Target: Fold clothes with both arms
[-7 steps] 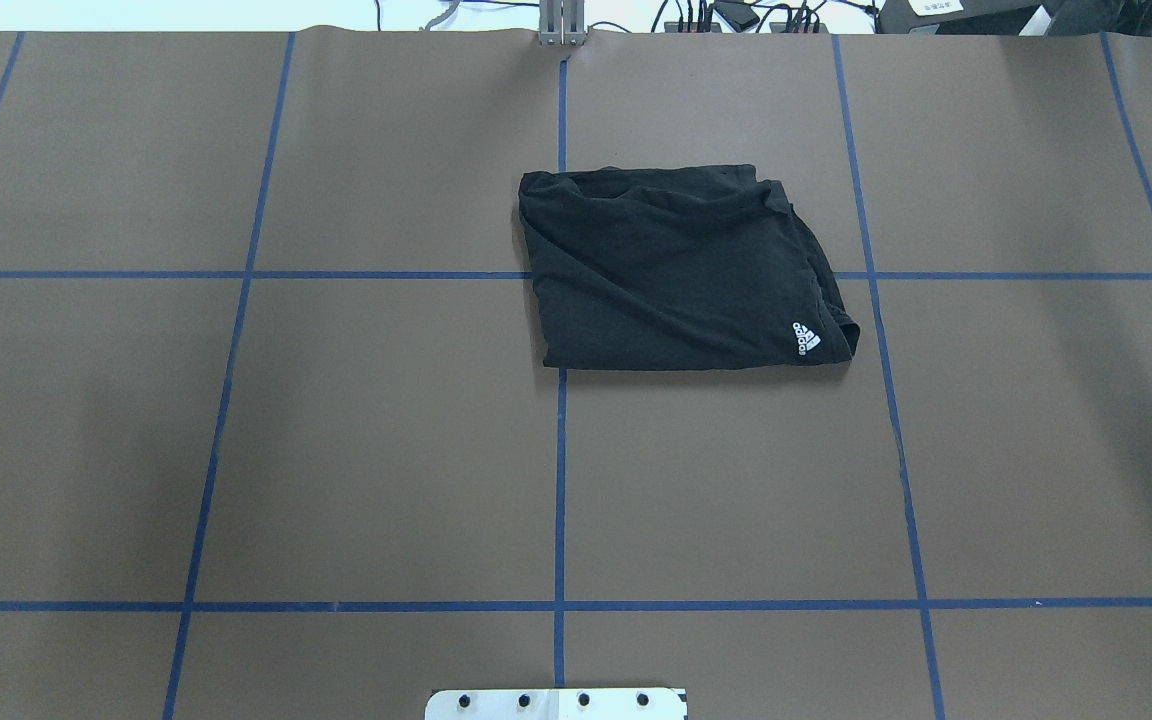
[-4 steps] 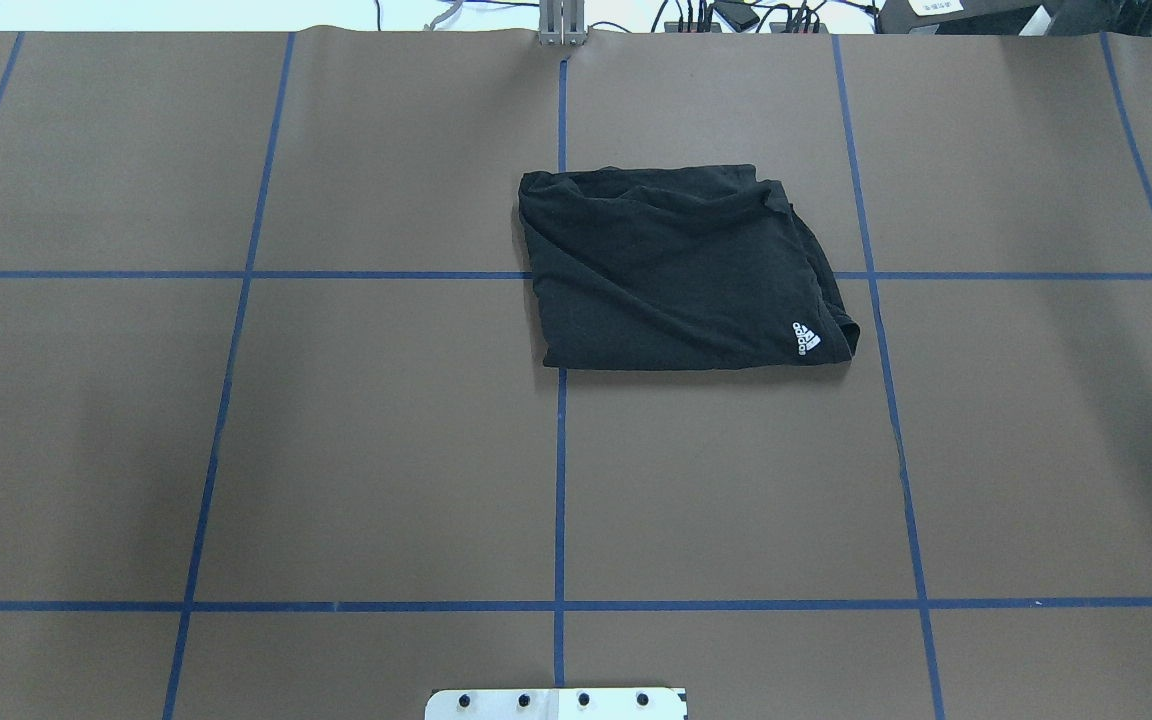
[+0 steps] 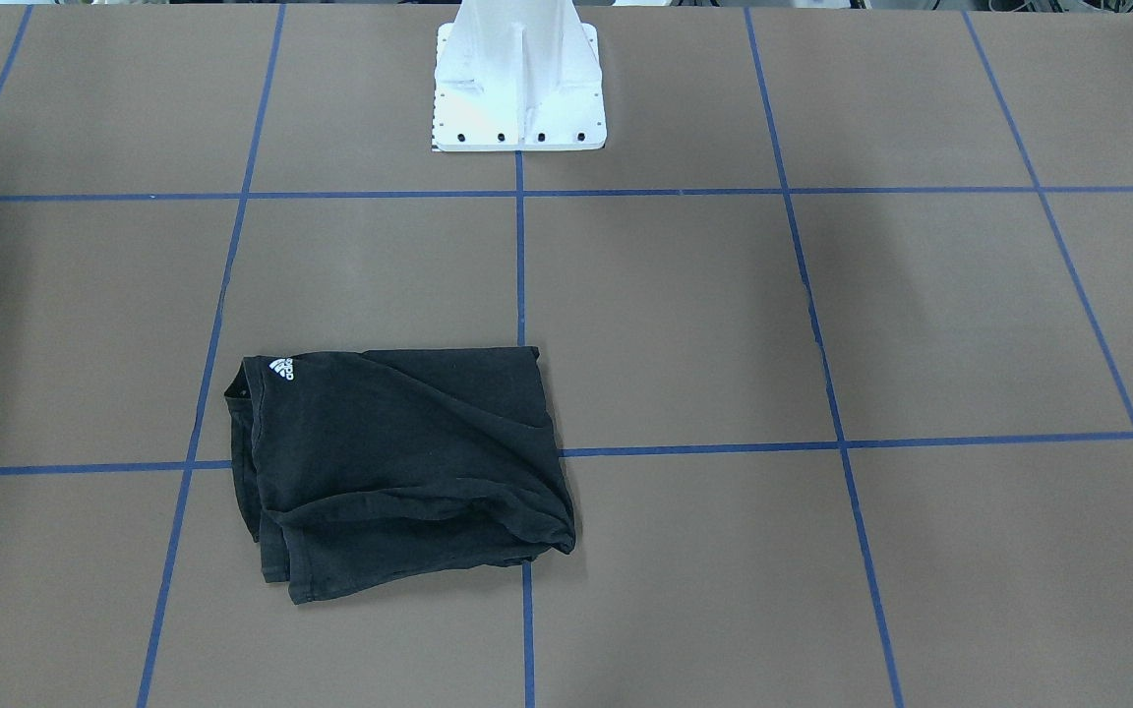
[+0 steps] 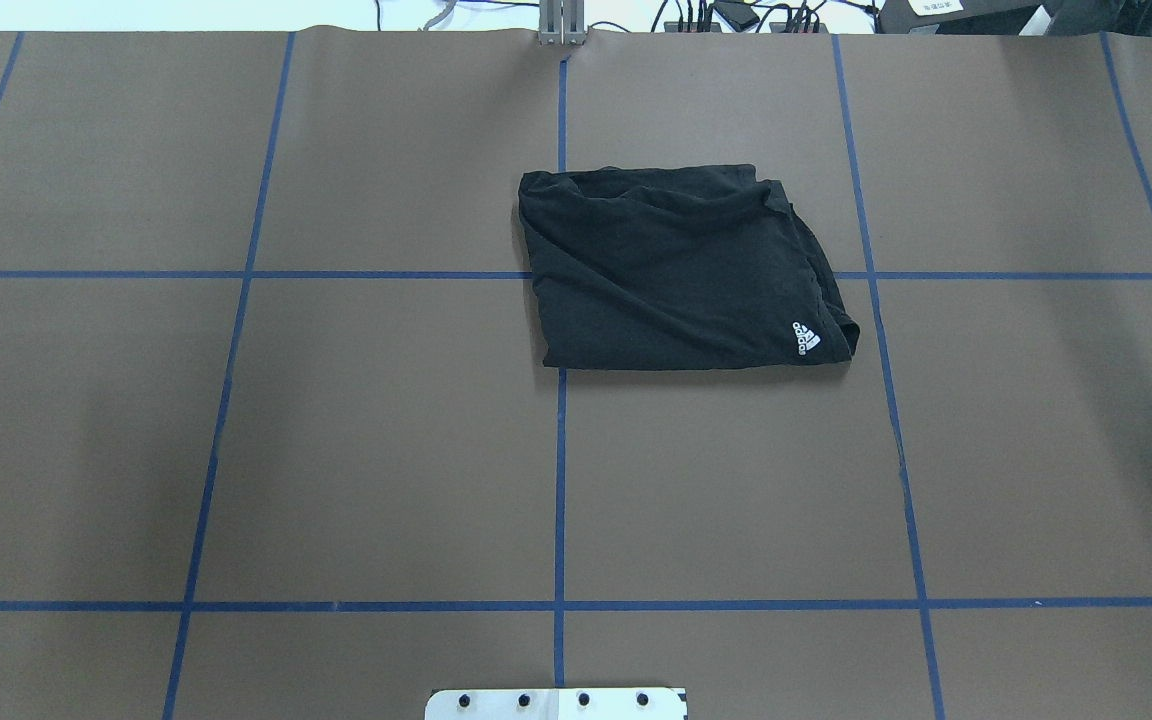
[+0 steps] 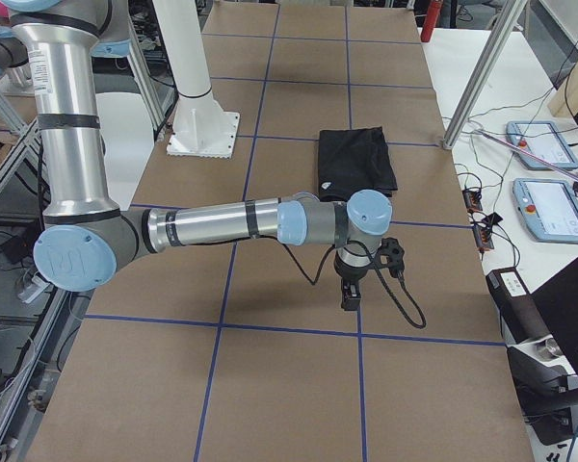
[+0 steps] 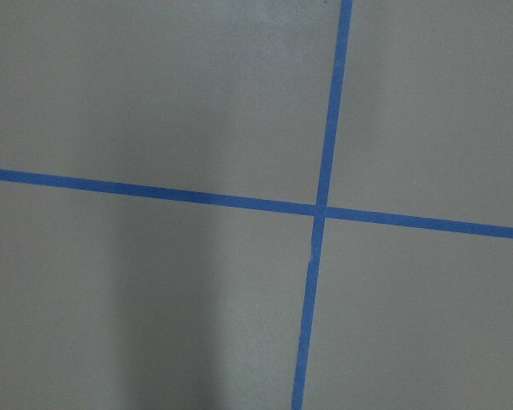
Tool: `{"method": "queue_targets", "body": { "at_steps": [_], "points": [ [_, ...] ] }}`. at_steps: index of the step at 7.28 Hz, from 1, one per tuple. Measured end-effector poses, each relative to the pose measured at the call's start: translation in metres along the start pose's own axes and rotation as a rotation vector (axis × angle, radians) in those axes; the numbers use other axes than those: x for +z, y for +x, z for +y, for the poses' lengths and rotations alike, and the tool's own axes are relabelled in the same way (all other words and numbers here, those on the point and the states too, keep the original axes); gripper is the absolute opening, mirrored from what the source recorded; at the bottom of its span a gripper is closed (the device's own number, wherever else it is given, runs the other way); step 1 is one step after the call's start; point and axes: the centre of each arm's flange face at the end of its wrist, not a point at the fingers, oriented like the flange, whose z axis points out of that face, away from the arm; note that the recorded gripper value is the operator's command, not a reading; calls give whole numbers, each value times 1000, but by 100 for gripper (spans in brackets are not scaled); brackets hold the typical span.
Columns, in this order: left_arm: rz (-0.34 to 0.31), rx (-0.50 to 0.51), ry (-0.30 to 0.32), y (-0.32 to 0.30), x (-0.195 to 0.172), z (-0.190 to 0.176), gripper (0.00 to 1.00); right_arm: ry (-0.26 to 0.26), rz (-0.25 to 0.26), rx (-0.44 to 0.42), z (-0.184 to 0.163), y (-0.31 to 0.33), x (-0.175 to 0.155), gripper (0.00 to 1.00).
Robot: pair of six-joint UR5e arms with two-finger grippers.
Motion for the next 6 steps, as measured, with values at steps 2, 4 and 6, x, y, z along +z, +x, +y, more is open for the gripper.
{"method": "queue_targets", "body": {
  "at_steps": [2, 4, 6],
  "points": [
    [-22, 25, 29, 11, -17, -5, 100, -10, -20, 19, 1, -4, -3, 100],
    [-27, 31, 35, 16, -23, 0, 100, -5, -37, 24, 1, -7, -6, 100],
    [-21, 23, 31, 17, -24, 8, 100, 10, -60, 36, 4, -4, -14, 100]
  ]
}}
